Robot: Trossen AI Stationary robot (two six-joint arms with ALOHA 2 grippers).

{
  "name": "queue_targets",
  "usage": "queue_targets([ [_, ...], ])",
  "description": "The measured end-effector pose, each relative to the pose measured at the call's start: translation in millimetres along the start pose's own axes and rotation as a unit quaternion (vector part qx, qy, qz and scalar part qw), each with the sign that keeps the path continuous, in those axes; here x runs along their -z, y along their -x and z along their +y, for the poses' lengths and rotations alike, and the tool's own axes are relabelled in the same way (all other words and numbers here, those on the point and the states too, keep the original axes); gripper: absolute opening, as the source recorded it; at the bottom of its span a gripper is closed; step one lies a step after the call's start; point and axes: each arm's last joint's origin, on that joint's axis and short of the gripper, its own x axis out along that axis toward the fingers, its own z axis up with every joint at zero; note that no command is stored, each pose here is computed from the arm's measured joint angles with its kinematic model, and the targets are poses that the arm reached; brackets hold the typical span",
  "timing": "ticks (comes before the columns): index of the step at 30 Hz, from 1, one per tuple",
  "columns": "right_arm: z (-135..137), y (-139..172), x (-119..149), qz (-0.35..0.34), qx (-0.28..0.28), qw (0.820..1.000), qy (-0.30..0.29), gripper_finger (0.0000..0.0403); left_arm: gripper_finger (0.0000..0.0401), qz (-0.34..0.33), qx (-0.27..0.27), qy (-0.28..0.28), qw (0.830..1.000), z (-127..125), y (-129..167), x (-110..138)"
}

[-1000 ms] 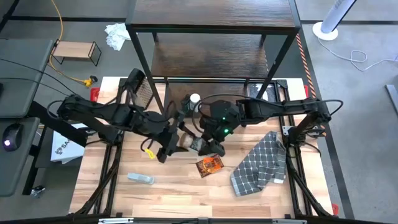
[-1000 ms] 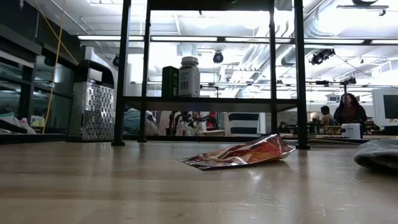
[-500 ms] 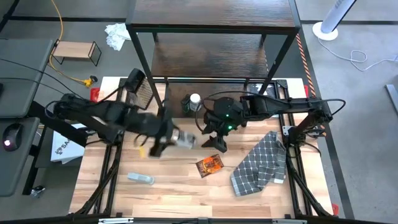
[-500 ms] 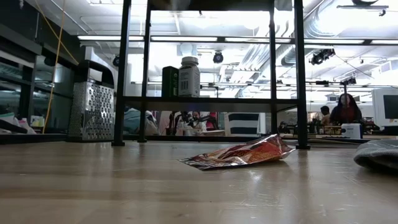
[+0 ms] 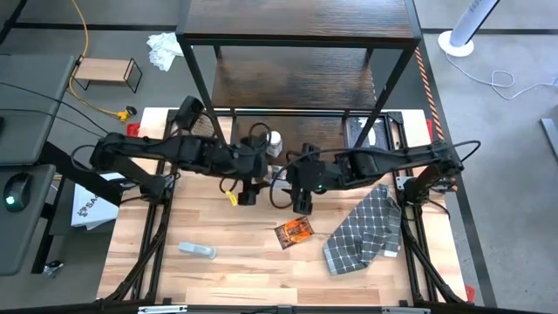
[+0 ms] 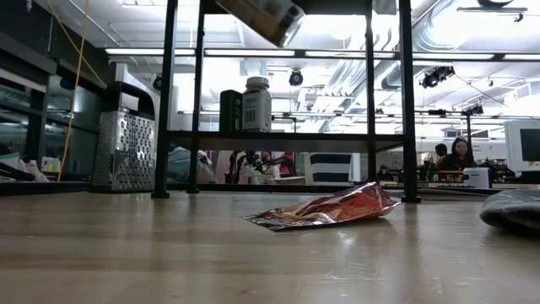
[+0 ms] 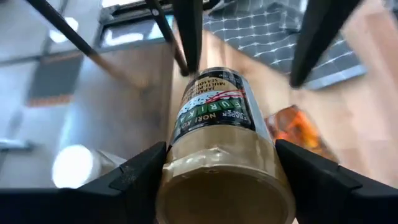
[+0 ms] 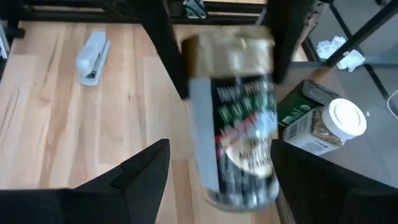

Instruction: Shelf spices

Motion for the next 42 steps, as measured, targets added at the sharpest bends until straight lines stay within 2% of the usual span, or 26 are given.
queue_targets([
  [5,4.3,-3.6,0.2,0.0,-0.002,1.0,0.026,0.0273,0.0266,-0.008,-0.001,-0.028,1.0,-0.1,-14.3,-4.6],
  [9,2.8,-4.6,-0.6,-0.002,0.002,1.0,0.019,0.0273,0.0266,-0.012,0.008,-0.04,0.999,0.3,-15.8,-5.4],
  [14,1.1,-4.9,1.2,0.006,0.018,0.999,0.039,0.0273,0.0266,-0.027,0.015,-0.053,0.998,-0.7,-15.8,-8.3],
  [19,-0.8,-1.3,-2.7,-0.003,0.03,0.999,0.032,0.0273,0.0266,0.005,0.012,-0.049,0.999,-0.7,-15.7,-2.2],
  [27,3.0,8.5,-17.7,-0.063,0.016,0.998,-0.019,0.026,0.0266,-0.013,0.01,-0.025,1.0,3.9,1.9,-2.0],
  [29,6.4,9.5,-16.2,-0.058,0.004,0.997,-0.044,0.0251,0.0266,-0.014,0.01,-0.025,1.0,4.7,5.4,-1.2],
  [32,7.0,9.7,-9.2,-0.03,0.024,0.996,-0.086,0.0248,0.0266,-0.012,0.01,-0.025,1.0,5.6,9.0,0.1],
  [37,0.9,5.8,2.0,0.027,0.043,0.99,-0.132,0.0279,0.0266,-0.006,0.011,-0.007,1.0,6.9,14.9,2.8],
  [40,0.2,5.2,-3.2,0.004,0.034,0.988,-0.153,0.0312,0.0266,-0.01,0.014,-0.005,1.0,7.1,16.1,2.5],
  [42,1.4,5.0,-7.8,-0.016,0.021,0.989,-0.144,0.0334,0.0266,-0.016,0.02,-0.009,1.0,6.9,16.1,1.3],
])
